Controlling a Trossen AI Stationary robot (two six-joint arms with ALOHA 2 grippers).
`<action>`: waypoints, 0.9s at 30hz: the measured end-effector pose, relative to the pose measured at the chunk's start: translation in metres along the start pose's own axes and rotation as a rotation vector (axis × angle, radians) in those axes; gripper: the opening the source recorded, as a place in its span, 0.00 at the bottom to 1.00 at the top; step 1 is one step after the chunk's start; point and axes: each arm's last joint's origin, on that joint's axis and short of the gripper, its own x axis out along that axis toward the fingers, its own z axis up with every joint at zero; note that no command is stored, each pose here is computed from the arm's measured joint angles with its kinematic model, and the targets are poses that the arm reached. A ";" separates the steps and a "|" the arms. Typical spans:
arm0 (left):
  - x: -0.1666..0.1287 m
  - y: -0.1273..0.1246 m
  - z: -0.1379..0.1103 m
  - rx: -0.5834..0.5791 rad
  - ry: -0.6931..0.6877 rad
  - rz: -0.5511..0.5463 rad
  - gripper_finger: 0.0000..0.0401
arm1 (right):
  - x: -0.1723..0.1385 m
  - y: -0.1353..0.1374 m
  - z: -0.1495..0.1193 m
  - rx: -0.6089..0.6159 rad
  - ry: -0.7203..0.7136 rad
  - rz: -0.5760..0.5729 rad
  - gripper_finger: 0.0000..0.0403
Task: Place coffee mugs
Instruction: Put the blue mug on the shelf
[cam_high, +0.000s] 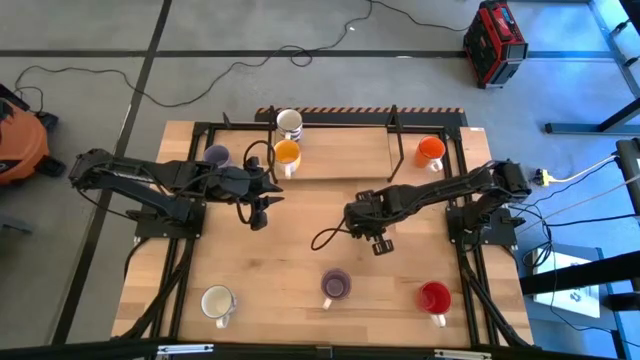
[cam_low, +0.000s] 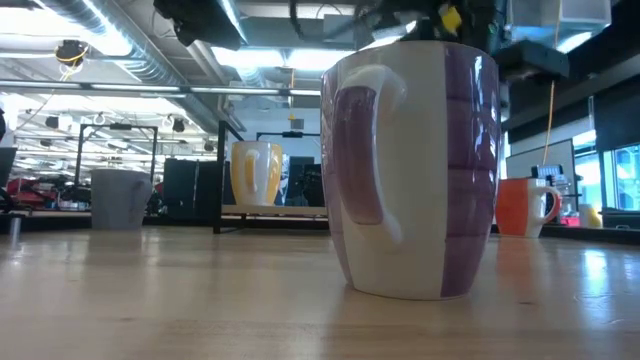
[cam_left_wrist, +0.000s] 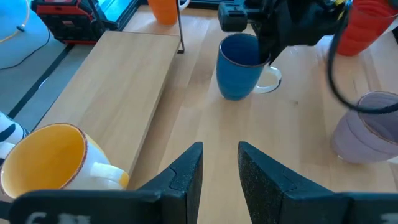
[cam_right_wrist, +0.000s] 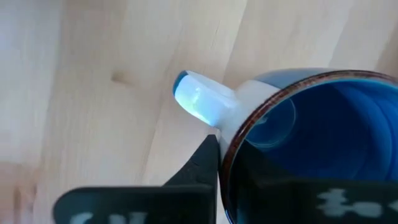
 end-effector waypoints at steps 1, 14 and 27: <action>-0.001 0.000 0.000 -0.001 -0.002 -0.002 0.24 | -0.006 -0.002 0.003 -0.015 -0.013 -0.003 0.02; -0.051 0.013 0.014 -0.075 -0.132 -0.062 0.24 | -0.100 -0.064 0.029 -0.172 -0.181 -0.180 0.01; -0.050 0.012 0.013 -0.107 -0.112 -0.085 0.24 | -0.111 -0.164 0.022 -0.129 -0.183 -0.279 0.00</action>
